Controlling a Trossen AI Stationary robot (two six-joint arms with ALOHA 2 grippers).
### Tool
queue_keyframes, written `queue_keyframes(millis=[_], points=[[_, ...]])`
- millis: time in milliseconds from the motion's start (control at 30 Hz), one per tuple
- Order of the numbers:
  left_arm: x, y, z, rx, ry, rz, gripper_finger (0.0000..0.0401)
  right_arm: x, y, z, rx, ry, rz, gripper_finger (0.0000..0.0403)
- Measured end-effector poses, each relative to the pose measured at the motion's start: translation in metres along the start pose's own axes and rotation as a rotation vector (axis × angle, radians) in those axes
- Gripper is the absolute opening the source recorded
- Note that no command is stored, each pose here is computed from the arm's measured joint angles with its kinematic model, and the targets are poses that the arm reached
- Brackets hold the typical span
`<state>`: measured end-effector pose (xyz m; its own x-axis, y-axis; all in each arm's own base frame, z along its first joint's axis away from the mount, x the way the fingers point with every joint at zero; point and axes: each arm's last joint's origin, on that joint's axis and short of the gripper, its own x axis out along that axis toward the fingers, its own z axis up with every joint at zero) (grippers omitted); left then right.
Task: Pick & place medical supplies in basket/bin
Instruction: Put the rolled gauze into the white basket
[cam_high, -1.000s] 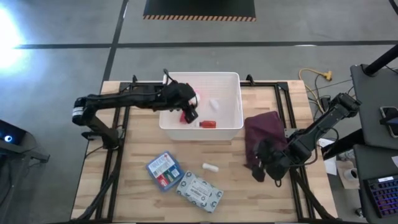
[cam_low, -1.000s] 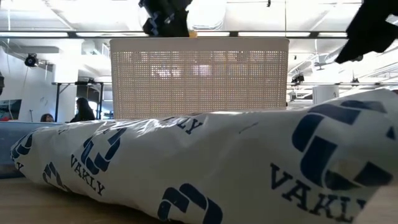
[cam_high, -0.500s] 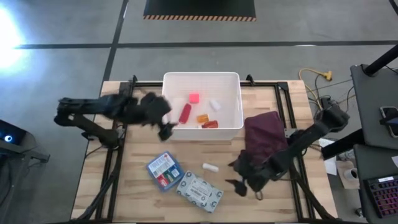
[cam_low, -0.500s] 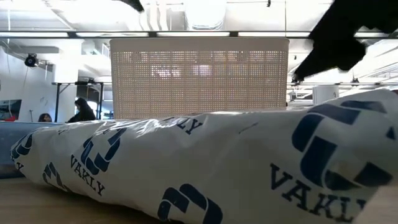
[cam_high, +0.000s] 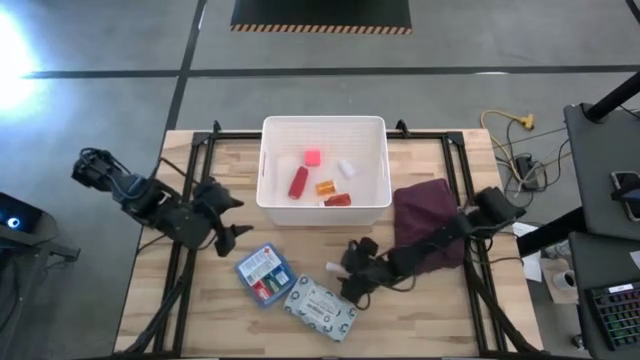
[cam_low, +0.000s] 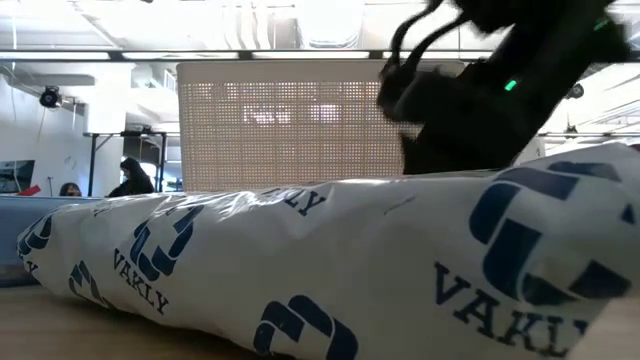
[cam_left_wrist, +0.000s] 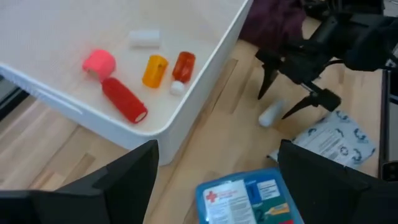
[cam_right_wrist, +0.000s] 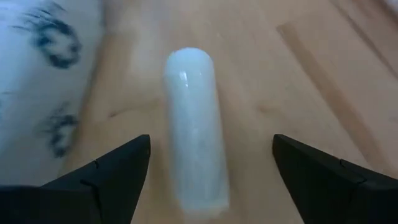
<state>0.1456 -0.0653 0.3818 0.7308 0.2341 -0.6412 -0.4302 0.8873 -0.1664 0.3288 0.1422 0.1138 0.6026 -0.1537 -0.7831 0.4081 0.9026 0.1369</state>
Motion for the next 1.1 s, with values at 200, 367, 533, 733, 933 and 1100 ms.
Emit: queue_keyframes(millis=[200,367,533,733,933,1100], points=[[0.0,0.016,-0.015,-0.006,0.008,0.007,0.0308,0.009,-0.001,0.007,0.034,0.039,-0.002,0.025],[-0.006,0.025,-0.018,-0.01,0.005,0.003,0.0308,-0.005,0.008,0.022,0.054,0.095,0.015,0.0115],[-0.011,0.032,-0.019,0.002,0.023,0.021,0.0308,-0.085,0.029,0.085,0.085,-0.016,0.174,0.003],[-0.003,0.034,-0.037,-0.024,0.114,0.054,0.0308,-0.201,-0.01,0.169,0.119,-0.375,0.011,0.0054],[0.02,0.024,-0.072,-0.083,0.216,0.102,0.0308,-0.164,-0.101,0.223,0.071,-0.236,-0.094,0.0114],[0.039,0.018,-0.108,-0.192,0.364,0.141,0.0308,-0.164,-0.138,0.249,0.114,-0.208,-0.025,0.0228]])
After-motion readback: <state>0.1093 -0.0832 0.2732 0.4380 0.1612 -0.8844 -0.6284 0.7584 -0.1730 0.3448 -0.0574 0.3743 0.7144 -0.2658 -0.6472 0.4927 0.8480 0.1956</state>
